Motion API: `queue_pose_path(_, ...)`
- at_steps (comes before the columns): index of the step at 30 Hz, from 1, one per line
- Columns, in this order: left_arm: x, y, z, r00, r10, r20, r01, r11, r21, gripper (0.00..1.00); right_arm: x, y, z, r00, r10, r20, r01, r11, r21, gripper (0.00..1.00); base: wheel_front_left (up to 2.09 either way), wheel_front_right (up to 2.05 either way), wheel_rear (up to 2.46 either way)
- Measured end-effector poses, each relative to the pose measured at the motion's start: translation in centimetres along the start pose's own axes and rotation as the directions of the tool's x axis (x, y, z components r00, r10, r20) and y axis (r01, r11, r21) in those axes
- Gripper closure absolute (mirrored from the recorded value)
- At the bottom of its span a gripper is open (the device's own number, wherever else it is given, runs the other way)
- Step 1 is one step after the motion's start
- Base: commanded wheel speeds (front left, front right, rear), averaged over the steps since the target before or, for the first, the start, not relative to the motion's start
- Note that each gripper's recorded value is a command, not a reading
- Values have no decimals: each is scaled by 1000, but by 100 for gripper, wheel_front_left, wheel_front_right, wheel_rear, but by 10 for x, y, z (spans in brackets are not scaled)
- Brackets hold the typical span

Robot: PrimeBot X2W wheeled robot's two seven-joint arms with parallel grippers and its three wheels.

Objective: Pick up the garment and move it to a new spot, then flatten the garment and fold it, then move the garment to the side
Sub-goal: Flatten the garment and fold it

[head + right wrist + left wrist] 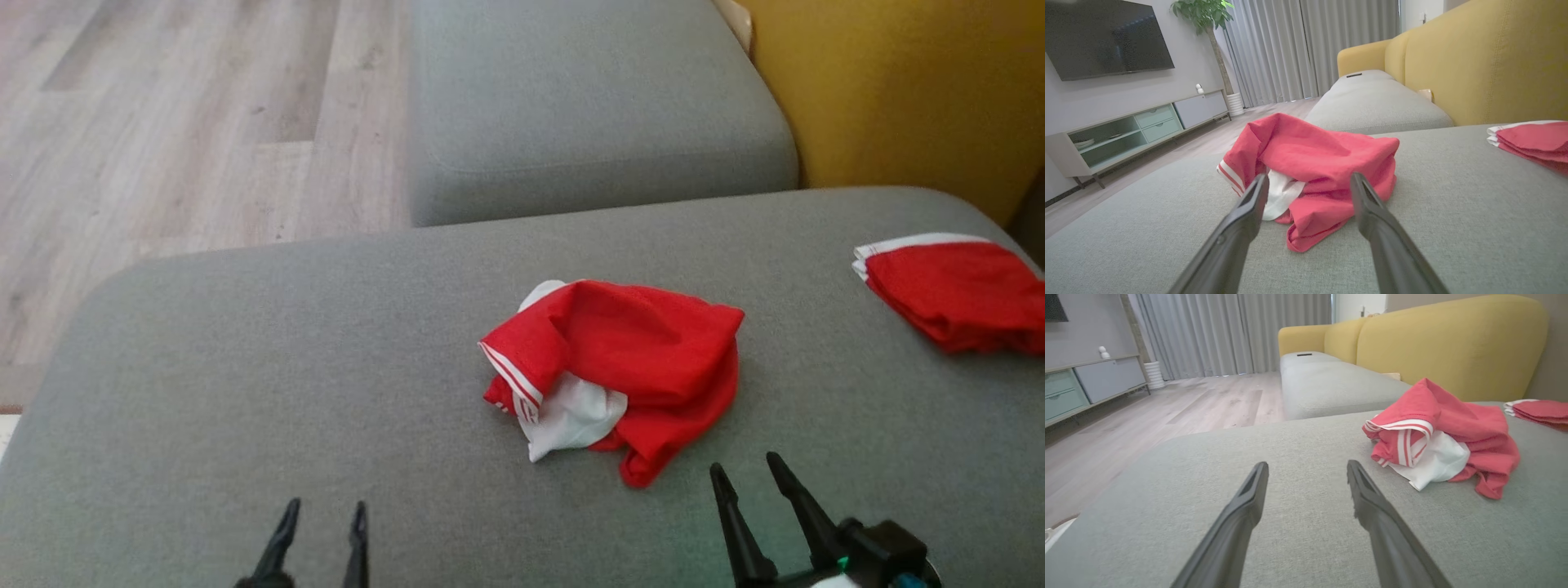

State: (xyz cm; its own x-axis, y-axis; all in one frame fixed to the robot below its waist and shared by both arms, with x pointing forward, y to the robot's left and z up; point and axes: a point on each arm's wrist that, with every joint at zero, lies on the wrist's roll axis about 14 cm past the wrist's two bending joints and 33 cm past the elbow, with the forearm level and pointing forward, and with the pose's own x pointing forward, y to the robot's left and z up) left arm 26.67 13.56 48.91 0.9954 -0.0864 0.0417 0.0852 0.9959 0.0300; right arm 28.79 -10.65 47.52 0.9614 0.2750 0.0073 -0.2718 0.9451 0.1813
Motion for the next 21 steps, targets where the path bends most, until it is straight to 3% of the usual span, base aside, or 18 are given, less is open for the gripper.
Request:
queue_pose_path(8, 44, -54, -9, 976, -215, -34, 215, 977, 9, 0, 19, -18, 14, 1000, -16, 22, 17, 999, -28, 0, 0, 0, 0)
queue_pose_path(10, 67, -84, -7, 943, -332, -31, 333, 943, 15, 0, 28, -25, 19, 999, -25, 30, 26, 999, -37, 0, 0, 0, 0)
queue_pose_path(15, 107, -126, -2, 873, -487, -24, 487, 870, 83, 0, 33, -38, 15, 999, -47, 7, 47, 998, -50, 0, 0, 0, 0)
queue_pose_path(21, 131, -154, -16, 820, -567, -80, 572, 808, 138, 0, 32, -51, 15, 996, -90, 2, 90, 995, -46, 0, 0, 0, 0)
